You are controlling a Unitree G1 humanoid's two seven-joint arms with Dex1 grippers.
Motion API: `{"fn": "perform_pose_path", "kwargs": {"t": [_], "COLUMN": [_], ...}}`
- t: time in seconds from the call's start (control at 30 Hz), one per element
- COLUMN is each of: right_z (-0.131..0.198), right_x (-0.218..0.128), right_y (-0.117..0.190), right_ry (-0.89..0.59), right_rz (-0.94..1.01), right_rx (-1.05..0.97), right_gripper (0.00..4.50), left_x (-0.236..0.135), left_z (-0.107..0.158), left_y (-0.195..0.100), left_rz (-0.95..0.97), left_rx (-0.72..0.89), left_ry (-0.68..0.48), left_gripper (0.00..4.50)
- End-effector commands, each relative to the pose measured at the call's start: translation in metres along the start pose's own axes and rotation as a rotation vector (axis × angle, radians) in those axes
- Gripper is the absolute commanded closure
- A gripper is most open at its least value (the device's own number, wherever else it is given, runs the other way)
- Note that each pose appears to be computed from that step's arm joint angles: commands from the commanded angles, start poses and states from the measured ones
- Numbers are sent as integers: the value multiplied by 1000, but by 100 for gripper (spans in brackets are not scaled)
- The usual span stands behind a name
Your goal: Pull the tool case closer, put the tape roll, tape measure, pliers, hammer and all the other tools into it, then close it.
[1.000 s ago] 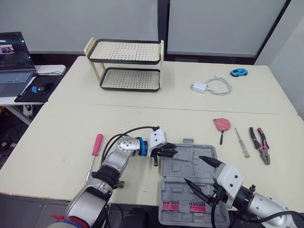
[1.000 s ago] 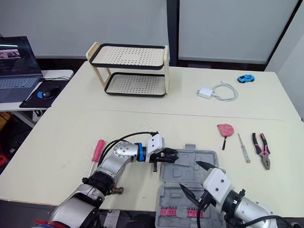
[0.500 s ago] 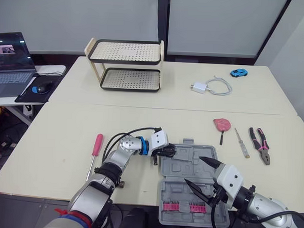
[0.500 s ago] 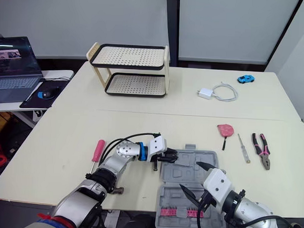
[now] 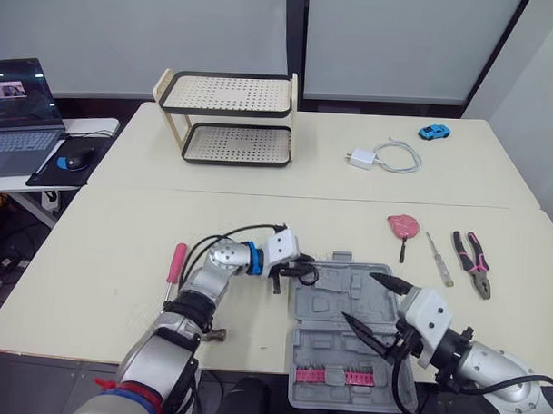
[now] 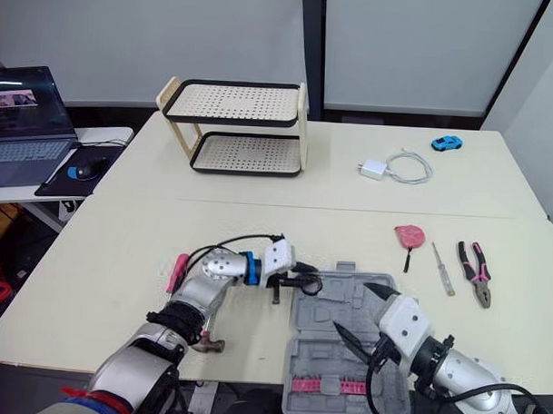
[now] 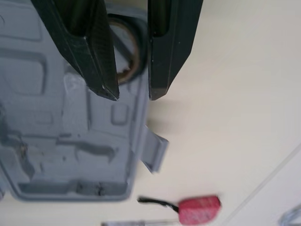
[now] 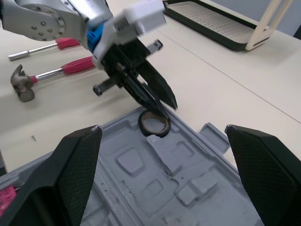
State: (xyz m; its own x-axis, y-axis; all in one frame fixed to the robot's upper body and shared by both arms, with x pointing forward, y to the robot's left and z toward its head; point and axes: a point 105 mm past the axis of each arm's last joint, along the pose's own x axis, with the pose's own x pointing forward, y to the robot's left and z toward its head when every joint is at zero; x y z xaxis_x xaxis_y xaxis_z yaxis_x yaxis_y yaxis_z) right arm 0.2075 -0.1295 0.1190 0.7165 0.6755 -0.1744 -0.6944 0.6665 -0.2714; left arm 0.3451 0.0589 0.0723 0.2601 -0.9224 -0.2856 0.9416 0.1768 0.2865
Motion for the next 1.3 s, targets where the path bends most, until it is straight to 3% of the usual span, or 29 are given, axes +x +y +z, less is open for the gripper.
{"fn": "perform_pose_path", "kwargs": {"t": [0.03,0.23,0.4,0.57,0.8,1.07,1.3], "right_z": [12,3,-6,-28,-66,-76,-73], "right_x": [-12,-49,-90,-146,-196,-216,-205], "right_y": [-24,-76,-119,-157,-183,-199,-202], "right_ry": [-47,0,56,124,222,262,260], "right_rz": [-58,-201,-337,-533,-707,-792,-780], "right_rx": [-11,-16,-32,13,72,77,51], "right_gripper": [0,0,0,0,0,0,0], "left_x": [-30,-108,-185,-270,-336,-348,-335], "left_z": [28,33,11,-26,-70,-79,-51], "left_y": [16,46,60,53,24,16,36], "left_rz": [52,281,546,853,1135,1201,1201], "left_rx": [24,5,-77,-185,-318,-337,-234], "left_ry": [-78,-32,64,158,256,265,165], "left_gripper": [335,167,2,2,2,2,2]}}
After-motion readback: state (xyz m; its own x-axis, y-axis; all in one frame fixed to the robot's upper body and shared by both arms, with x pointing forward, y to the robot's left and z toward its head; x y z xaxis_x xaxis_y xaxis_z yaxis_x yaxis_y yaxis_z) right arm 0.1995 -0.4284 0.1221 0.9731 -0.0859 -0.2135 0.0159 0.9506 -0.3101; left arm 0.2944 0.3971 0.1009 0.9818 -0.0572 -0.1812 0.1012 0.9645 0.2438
